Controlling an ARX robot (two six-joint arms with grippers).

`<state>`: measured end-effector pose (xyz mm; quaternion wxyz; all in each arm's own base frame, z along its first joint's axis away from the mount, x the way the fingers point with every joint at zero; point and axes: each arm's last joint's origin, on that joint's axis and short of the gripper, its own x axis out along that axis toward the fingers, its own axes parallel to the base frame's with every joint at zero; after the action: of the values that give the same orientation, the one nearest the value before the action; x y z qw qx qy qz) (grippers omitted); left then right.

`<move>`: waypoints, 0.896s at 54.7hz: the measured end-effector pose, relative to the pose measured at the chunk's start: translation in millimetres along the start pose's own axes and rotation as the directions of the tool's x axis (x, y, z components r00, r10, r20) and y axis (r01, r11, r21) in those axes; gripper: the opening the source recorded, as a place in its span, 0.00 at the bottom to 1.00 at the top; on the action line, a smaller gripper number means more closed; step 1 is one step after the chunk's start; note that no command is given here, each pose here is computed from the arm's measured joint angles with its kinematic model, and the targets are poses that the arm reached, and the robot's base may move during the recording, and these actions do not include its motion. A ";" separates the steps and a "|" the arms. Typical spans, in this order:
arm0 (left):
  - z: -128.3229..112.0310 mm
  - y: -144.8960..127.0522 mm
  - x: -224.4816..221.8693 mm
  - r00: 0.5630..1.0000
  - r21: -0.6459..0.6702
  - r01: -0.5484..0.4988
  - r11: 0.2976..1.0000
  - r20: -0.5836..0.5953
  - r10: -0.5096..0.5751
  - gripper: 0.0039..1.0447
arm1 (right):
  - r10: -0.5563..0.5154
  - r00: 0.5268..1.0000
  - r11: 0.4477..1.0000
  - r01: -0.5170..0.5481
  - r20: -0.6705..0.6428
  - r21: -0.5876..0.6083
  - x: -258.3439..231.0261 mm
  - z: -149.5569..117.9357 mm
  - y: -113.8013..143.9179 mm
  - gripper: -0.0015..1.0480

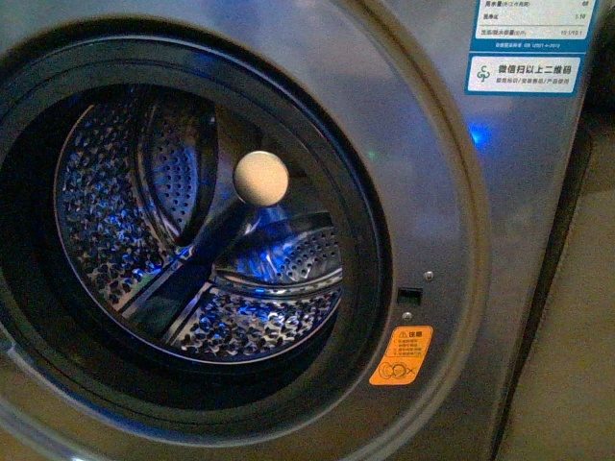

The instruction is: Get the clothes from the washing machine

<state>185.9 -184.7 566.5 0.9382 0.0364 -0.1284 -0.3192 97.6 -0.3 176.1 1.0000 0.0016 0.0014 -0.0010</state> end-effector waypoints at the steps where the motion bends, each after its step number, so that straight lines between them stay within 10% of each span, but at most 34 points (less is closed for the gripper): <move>1: 0.3 1.3 -0.3 1.000 0.003 -0.013 1.000 -0.003 0.013 0.94 | 0.000 1.000 1.000 0.000 0.000 0.000 0.0 -0.2 0.0 0.02; 13: -1.6 40.4 -25.2 0.950 0.083 -0.302 0.950 -0.061 0.307 0.94 | 0.000 1.000 1.000 0.000 0.000 0.000 0.1 -11.5 0.0 0.02; 25: -41.5 90.7 -73.2 0.786 0.033 -0.583 0.812 -0.229 0.574 0.94 | 0.000 1.000 1.000 0.000 0.000 0.000 0.1 -11.5 0.0 0.02; 41: -78.5 102.9 -103.8 0.723 -0.155 -0.674 0.722 -0.335 0.604 0.94 | 0.000 1.000 1.000 0.000 0.000 -0.002 0.1 -11.5 0.0 0.46; 49: -97.6 98.2 -116.1 0.767 -0.108 -0.628 0.771 -0.256 0.589 0.79 | 0.000 1.000 1.000 0.000 0.000 -0.002 0.1 -11.5 0.0 0.68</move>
<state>181.0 -37.4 461.8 0.9980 -0.0627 -0.0043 -0.0018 97.7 -0.3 164.6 1.0000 0.0009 0.0012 -0.0010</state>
